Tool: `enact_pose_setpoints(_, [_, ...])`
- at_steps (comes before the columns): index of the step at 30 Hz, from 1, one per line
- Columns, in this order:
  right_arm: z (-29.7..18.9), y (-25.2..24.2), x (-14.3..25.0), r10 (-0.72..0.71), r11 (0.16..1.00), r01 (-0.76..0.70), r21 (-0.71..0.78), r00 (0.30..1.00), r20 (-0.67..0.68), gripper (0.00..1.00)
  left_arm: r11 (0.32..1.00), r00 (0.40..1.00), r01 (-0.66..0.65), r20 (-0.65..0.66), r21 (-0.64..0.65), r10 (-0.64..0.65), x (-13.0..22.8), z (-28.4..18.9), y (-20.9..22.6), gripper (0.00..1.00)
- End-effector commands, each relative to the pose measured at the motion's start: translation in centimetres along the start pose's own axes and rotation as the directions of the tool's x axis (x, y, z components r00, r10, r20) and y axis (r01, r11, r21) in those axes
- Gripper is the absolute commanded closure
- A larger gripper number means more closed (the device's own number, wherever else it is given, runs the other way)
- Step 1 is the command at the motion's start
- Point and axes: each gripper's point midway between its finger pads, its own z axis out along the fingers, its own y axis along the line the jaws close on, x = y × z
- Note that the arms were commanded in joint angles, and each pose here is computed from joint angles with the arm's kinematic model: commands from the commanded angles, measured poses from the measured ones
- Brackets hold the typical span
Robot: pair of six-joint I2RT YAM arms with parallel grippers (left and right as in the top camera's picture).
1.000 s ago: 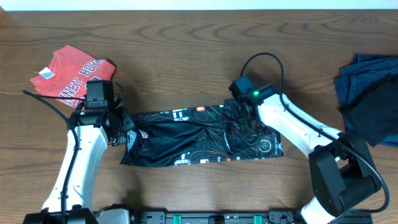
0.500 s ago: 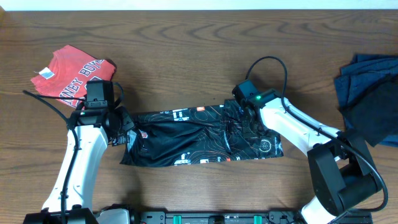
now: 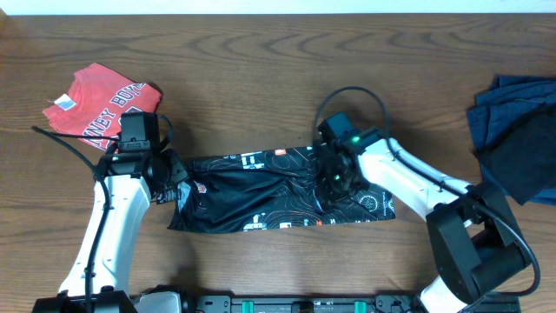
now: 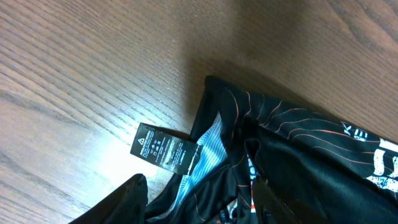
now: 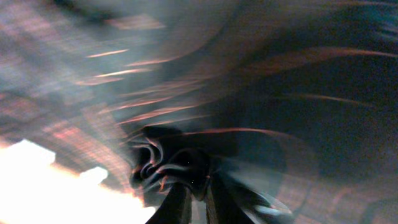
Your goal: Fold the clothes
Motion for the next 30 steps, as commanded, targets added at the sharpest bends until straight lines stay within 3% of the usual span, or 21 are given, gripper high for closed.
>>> enact_pose_setpoints(1, [-0.5,4.5,0.6,-0.239,0.954,0.240,-0.182,0.971,0.031,0.74,1.000,1.000,0.004,0.006,0.000,-0.004,-0.1,-0.2,0.1,0.44])
enact_pose_setpoints(8, [-1.1,0.8,-0.4,-0.101,0.994,0.100,0.033,0.994,0.038,0.78,1.000,1.000,0.004,-0.001,-0.004,-0.004,0.1,-0.2,0.2,0.44])
enact_pose_setpoints(14, [-7.9,-1.2,-3.2,-0.040,0.984,-0.008,0.178,0.963,0.265,0.77,1.000,1.000,0.002,-0.028,-0.016,-0.002,0.8,-0.2,0.5,0.31])
enact_pose_setpoints(16, [-10.9,-2.0,-3.9,-0.010,0.975,-0.072,0.211,0.931,0.364,0.71,1.000,0.999,0.000,-0.040,-0.022,-0.001,1.0,-0.2,0.6,0.27])
enact_pose_setpoints(18, [-13.5,-3.0,-4.3,0.024,0.965,-0.138,0.221,0.891,0.453,0.44,1.000,0.999,0.000,-0.049,-0.025,-0.001,1.2,-0.1,0.7,0.24])
enact_pose_setpoints(19, [-14.5,-3.4,-4.3,0.037,0.962,-0.161,0.219,0.874,0.484,0.36,1.000,0.998,-0.001,-0.055,-0.028,-0.001,1.4,0.0,0.7,0.23])
enact_pose_setpoints(23, [-16.8,-5.7,-3.9,0.115,0.947,-0.257,0.194,0.831,0.544,0.33,0.999,0.996,-0.018,-0.087,-0.040,0.014,2.0,0.8,1.0,0.17])
enact_pose_setpoints(30, [-16.4,-9.2,-2.3,0.274,0.897,-0.409,0.167,0.811,0.517,0.33,0.993,0.969,-0.118,-0.220,0.006,0.117,3.6,4.2,0.0,0.16])
